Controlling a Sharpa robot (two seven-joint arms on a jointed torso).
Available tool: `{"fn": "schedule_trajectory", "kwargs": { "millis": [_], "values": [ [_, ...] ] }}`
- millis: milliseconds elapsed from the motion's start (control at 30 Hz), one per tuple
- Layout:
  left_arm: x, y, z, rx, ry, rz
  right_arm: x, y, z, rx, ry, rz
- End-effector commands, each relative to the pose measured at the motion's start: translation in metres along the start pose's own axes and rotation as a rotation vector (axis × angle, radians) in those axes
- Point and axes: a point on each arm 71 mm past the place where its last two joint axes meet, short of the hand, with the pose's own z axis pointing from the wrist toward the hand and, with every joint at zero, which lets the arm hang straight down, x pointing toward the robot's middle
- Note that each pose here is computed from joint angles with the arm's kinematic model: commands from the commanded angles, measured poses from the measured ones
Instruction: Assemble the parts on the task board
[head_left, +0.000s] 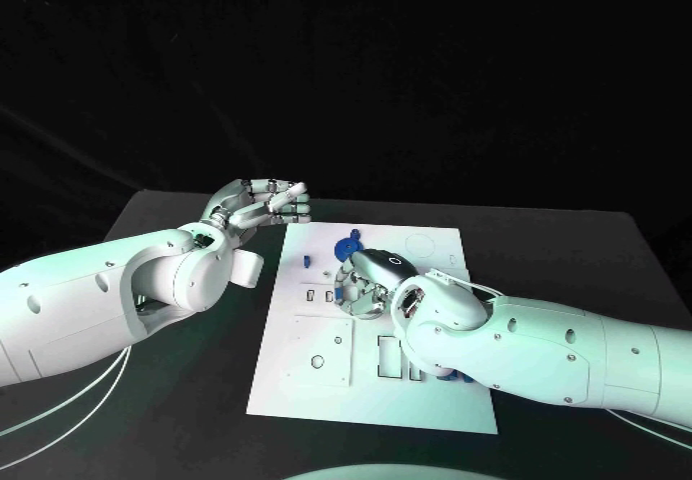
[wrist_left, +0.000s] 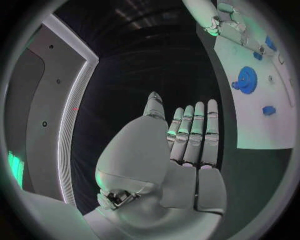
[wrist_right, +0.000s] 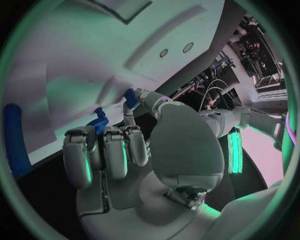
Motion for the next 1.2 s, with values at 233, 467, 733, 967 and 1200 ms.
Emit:
{"fn": "schedule_trajectory", "kwargs": {
  "millis": [233,467,733,967,1200],
  "values": [
    [0.0014,-0.001,-0.0003,0.005,0.013,-0.008,0.0013,-0.0011,0.0012,-0.004,-0.001,-0.023],
    [0.0011,-0.001,-0.0004,0.004,0.013,-0.007,0.0017,-0.0009,0.002,-0.006,0.002,-0.029],
    [0.0007,-0.0009,-0.0003,0.003,0.011,-0.007,0.0018,0.0,0.0022,-0.011,0.001,-0.031],
    [0.0003,-0.0008,-0.0002,0.003,0.01,-0.006,0.0017,0.0004,0.0023,-0.013,-0.001,-0.03],
    [0.0,-0.0006,-0.0001,0.002,0.009,-0.006,0.0016,0.0013,0.0023,-0.021,-0.005,-0.033]
  ]
}}
